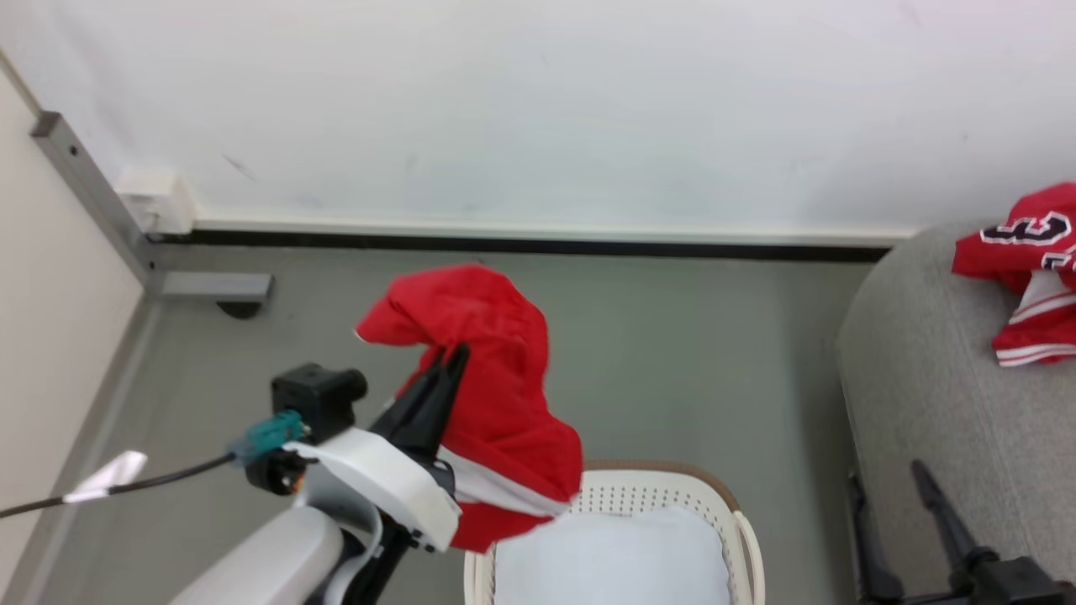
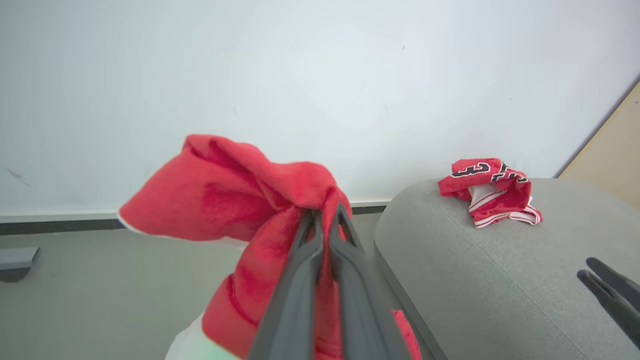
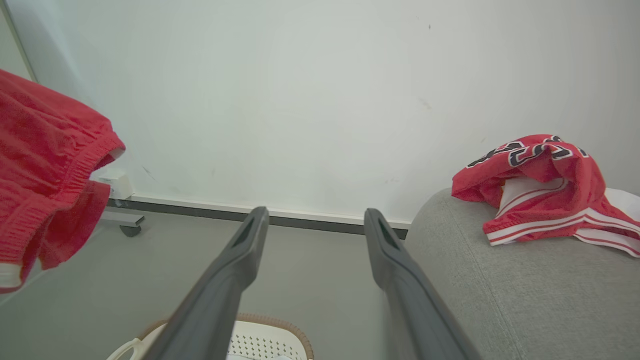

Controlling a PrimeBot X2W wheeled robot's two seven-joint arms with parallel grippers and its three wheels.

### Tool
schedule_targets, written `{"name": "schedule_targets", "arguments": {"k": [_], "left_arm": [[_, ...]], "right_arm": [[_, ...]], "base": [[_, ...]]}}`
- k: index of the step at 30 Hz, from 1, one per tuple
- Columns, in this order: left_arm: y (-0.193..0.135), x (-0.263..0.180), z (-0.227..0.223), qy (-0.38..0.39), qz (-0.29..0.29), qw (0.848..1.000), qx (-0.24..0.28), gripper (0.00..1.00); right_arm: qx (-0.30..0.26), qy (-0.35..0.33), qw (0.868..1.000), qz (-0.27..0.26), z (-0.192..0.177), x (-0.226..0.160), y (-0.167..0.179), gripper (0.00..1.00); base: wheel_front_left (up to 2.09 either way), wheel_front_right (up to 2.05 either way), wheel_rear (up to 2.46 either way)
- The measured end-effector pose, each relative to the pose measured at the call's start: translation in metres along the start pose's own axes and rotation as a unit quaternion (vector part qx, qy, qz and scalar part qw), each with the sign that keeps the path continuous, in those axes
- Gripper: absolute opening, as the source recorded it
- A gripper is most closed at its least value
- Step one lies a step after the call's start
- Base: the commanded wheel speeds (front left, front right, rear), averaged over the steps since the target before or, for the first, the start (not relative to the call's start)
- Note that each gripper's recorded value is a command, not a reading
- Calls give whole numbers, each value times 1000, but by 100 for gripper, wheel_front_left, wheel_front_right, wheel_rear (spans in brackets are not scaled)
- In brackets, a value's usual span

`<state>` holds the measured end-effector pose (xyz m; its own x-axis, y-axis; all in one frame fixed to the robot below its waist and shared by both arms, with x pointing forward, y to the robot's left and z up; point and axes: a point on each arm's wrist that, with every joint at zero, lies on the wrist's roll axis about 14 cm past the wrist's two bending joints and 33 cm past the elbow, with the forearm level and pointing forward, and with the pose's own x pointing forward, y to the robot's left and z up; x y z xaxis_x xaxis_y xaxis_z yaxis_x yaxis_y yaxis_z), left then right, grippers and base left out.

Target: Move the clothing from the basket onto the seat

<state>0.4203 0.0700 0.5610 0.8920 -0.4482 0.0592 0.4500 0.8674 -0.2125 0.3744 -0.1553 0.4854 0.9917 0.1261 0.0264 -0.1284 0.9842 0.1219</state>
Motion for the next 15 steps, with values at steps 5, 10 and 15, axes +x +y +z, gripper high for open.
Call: {"name": "schedule_targets", "arguments": {"k": [5,10,15], "left_arm": [[-5,-12,47,-47,6,999,20,0],[-9,-18,80,-82,14,996,30,0],[-23,-19,91,-90,-2,995,38,0]], "right_arm": [[4,-8,999,36,5,-5,26,100],[10,-14,996,88,9,-8,61,100],[6,-24,985,171,16,-11,115,100]], "base": [[0,0,0],[0,0,0],[0,0,0]]}}
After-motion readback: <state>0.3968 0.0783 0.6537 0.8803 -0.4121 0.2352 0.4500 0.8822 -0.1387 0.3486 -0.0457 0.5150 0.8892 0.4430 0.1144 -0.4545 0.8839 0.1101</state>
